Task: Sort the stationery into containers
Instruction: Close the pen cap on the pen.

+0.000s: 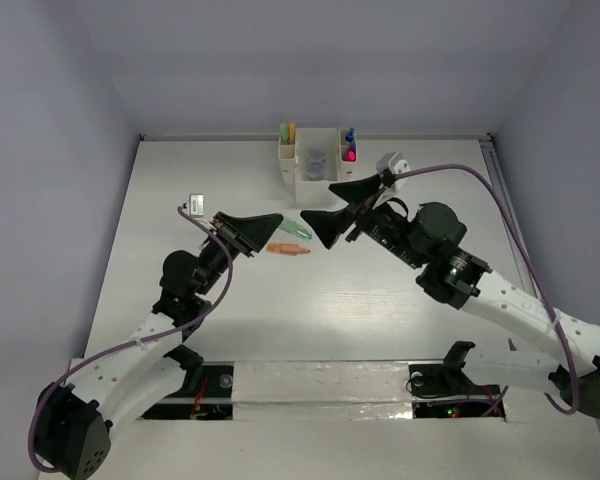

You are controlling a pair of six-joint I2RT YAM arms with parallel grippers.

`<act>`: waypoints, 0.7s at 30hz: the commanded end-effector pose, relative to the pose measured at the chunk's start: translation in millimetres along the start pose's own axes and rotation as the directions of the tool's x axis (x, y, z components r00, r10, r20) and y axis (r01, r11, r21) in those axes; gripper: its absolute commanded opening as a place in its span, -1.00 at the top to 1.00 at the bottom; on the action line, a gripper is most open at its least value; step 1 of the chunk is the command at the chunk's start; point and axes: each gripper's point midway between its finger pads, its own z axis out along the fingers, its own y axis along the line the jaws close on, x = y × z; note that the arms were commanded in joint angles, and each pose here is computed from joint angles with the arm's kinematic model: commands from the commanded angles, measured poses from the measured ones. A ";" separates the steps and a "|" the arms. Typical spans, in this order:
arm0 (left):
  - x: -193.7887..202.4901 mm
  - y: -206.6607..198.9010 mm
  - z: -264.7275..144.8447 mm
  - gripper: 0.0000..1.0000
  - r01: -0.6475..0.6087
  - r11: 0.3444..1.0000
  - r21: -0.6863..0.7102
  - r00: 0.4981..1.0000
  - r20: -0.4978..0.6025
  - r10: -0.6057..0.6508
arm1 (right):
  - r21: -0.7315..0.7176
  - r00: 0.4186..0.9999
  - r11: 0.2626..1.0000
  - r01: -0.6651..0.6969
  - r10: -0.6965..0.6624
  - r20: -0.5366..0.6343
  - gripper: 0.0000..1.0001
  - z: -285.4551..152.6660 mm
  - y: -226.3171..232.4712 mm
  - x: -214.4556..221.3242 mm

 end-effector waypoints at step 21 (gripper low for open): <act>-38.6 -75.7 -25.3 1.00 -0.060 0.935 0.350 0.979 0.204 -0.013 | -0.228 0.893 0.874 -0.430 0.448 0.032 -0.62 11.7 37.4 29.1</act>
